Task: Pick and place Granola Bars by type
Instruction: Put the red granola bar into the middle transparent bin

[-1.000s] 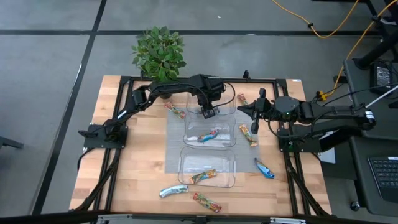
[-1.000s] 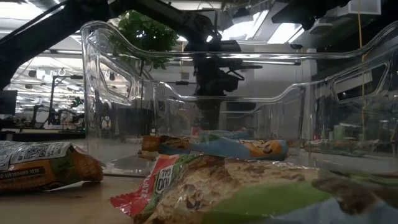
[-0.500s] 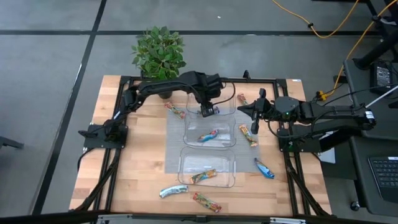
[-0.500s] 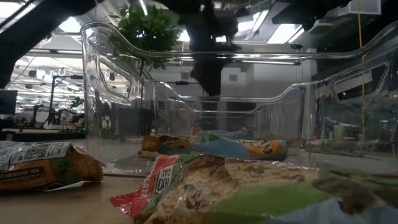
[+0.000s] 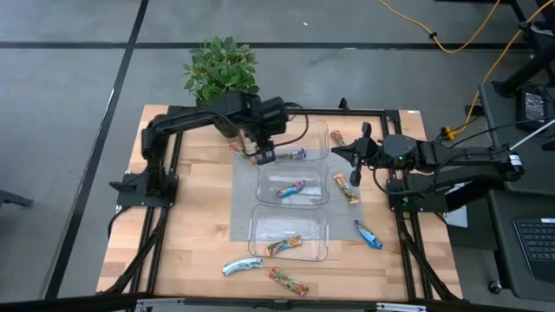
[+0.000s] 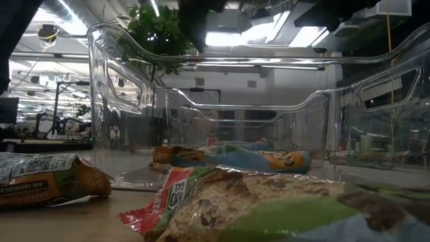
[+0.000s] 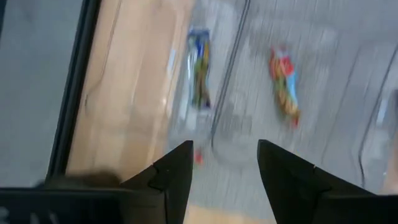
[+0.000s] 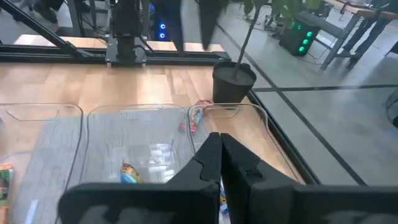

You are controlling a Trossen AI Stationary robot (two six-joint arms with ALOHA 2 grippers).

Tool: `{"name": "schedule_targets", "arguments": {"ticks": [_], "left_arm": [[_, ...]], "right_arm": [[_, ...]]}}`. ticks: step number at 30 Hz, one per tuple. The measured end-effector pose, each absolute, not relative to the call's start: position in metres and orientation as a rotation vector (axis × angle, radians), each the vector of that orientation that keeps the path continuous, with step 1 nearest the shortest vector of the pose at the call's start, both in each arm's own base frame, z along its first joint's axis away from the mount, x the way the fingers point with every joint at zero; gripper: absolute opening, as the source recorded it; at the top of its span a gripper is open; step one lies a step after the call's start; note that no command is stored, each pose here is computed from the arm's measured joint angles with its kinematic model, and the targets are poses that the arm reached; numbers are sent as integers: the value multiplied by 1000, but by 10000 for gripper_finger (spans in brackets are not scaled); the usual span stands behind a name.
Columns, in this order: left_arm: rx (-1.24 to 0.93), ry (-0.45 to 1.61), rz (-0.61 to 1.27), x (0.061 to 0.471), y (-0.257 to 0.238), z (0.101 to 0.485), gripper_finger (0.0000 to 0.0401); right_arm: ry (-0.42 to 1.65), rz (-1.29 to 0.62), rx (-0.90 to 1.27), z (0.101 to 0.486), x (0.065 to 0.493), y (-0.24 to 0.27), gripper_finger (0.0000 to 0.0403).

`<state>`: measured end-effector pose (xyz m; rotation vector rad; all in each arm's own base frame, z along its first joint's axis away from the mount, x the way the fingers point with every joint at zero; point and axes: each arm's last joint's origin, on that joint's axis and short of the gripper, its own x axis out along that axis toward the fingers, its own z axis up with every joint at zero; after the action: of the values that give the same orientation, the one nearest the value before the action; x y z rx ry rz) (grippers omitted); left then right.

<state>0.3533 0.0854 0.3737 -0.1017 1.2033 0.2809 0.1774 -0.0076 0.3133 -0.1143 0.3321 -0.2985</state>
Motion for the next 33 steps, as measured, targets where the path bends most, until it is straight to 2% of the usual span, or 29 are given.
{"name": "schedule_targets", "arguments": {"ticks": [5,10,14,22,30,33], "left_arm": [[-115,1321,329,329,72,383,171],[-152,1316,303,323,62,384,171],[-181,1382,267,319,56,368,171],[-177,1561,267,293,53,305,171],[-235,1476,295,263,61,238,171],[-190,1471,314,259,64,220,171]], "right_arm": [[333,-312,-115,313,177,-10,8],[335,-335,-112,313,177,-14,8],[335,-348,-106,313,177,-16,8],[341,-350,-104,313,177,-16,8],[342,-349,-103,313,177,-16,8],[342,-350,-102,313,177,-16,8]]}}
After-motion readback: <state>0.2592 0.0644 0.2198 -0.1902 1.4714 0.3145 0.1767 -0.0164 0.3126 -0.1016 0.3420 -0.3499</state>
